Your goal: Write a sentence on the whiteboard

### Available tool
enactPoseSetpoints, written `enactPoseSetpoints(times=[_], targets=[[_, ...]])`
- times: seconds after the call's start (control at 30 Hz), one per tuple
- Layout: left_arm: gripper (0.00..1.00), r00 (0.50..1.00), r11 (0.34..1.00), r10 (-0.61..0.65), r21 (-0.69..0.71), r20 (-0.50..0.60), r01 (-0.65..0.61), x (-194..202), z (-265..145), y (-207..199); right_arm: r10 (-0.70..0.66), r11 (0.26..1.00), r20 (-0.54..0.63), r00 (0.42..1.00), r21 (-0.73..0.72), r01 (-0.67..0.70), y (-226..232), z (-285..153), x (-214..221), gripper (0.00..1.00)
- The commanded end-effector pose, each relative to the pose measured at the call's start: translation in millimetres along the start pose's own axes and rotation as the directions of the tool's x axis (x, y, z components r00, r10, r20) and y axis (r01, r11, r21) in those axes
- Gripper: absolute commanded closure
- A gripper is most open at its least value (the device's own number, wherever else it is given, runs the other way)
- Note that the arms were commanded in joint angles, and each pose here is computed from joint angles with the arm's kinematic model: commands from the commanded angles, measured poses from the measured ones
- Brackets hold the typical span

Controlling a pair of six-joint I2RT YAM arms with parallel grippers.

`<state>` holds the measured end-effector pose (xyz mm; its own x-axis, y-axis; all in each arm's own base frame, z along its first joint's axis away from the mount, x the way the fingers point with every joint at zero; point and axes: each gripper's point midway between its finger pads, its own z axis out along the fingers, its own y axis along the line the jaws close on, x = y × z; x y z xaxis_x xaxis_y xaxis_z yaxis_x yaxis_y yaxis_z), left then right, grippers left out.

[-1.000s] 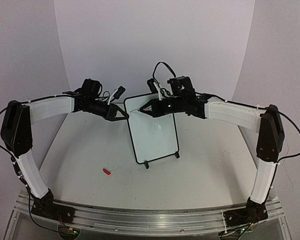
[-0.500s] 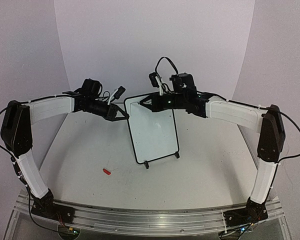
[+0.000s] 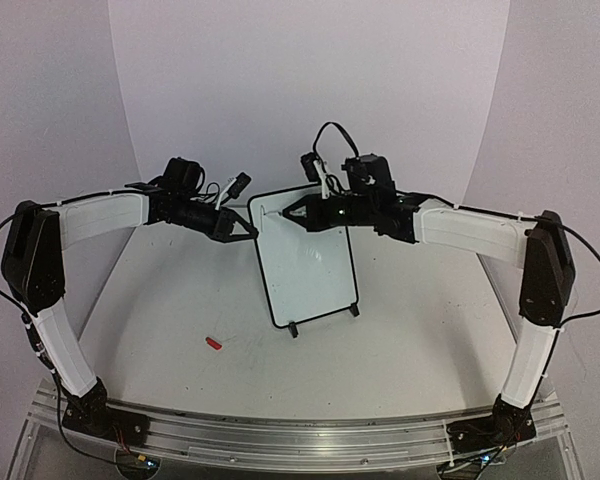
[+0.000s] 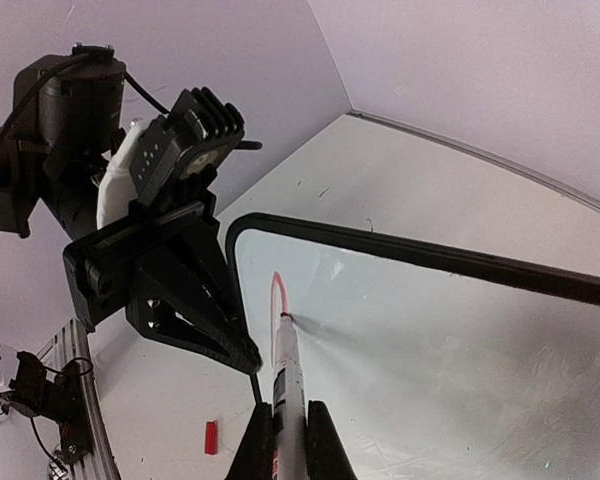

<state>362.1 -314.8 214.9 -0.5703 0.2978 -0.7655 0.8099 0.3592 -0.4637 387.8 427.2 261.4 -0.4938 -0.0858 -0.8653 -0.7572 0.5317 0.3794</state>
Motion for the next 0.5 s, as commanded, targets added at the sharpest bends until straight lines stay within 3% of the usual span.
enactPoseSetpoints(times=[0.0, 0.47], targets=[[1.00, 0.997, 0.997, 0.075, 0.006, -0.012, -0.075, -1, 1, -13, 0.013, 0.998, 0.016, 1.000, 0.056, -0.014, -10, -11, 0, 1.00], [1.00, 0.997, 0.997, 0.077, 0.006, -0.014, -0.077, -1, 1, -14, 0.020, 0.998, 0.013, 1.000, 0.068, -0.020, -10, -17, 4, 1.00]])
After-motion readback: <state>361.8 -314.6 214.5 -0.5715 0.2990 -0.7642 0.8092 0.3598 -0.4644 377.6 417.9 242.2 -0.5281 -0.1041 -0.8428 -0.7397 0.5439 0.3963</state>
